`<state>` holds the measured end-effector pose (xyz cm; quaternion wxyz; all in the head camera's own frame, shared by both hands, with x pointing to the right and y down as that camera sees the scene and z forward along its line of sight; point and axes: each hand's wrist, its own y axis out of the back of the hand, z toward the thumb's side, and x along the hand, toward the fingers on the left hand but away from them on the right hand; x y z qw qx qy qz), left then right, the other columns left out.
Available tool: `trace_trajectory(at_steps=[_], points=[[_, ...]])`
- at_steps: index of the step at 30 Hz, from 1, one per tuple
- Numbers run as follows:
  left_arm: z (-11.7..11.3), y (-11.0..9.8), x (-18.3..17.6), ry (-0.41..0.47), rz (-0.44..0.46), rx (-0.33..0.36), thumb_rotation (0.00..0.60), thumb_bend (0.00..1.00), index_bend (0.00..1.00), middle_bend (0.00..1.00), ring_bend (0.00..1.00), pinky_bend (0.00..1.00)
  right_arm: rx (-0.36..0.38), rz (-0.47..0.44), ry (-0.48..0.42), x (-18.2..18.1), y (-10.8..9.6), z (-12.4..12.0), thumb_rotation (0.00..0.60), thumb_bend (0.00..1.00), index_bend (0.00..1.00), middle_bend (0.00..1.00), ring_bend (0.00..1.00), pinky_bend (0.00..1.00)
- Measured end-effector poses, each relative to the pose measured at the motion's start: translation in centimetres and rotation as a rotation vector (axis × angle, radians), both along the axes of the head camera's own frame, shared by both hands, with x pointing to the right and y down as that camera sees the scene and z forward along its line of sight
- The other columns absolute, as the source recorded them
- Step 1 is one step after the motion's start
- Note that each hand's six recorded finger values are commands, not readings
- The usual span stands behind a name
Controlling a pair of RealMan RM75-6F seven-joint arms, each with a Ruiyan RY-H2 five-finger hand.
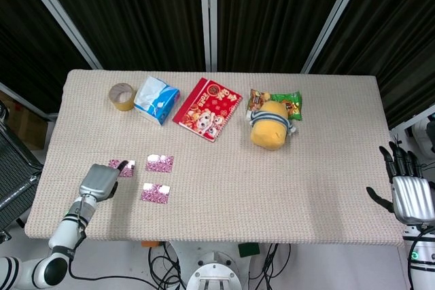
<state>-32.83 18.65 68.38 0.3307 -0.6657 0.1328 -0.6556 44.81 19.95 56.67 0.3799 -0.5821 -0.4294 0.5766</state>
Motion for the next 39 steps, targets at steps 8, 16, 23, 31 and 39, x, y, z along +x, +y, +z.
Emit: trace_trajectory(at_steps=[8, 16, 23, 31, 39], points=[[-1.3, -2.1, 4.1, 0.185, 0.154, 0.236, 0.589, 0.1, 0.14, 0.0, 0.0, 0.14, -0.003, 0.004, 0.0, 0.3, 0.2, 0.0, 0.6, 0.47, 0.0, 0.0, 0.0, 0.0], [1.3, -2.9, 5.9, 0.201, 0.189, 0.22, 0.592, 0.1, 0.14, 0.0, 0.0, 0.14, 0.008, 0.01, -0.003, 0.5, 0.2, -0.4, 0.6, 0.47, 0.0, 0.0, 0.0, 0.0], [3.5, -3.6, 7.0, 0.186, 0.146, 0.151, 0.596, 0.12, 0.17, 0.0, 0.0, 0.14, 0.003, 0.013, 0.001, 0.8, 0.3, -0.2, 0.6, 0.47, 0.0, 0.0, 0.0, 0.0], [4.5, -4.4, 8.0, 0.2, 0.124, 0.12, 0.599, 0.17, 0.2, 0.0, 0.0, 0.14, 0.006, 0.011, 0.004, 0.7, 0.0, -0.4, 0.6, 0.47, 0.0, 0.0, 0.0, 0.0], [5.1, -4.6, 8.0, 0.193, 0.116, 0.097, 0.6, 0.19, 0.2, 0.0, 0.0, 0.14, -0.003, 0.012, 0.007, 0.7, 0.0, -0.2, 0.6, 0.47, 0.0, 0.0, 0.0, 0.0]])
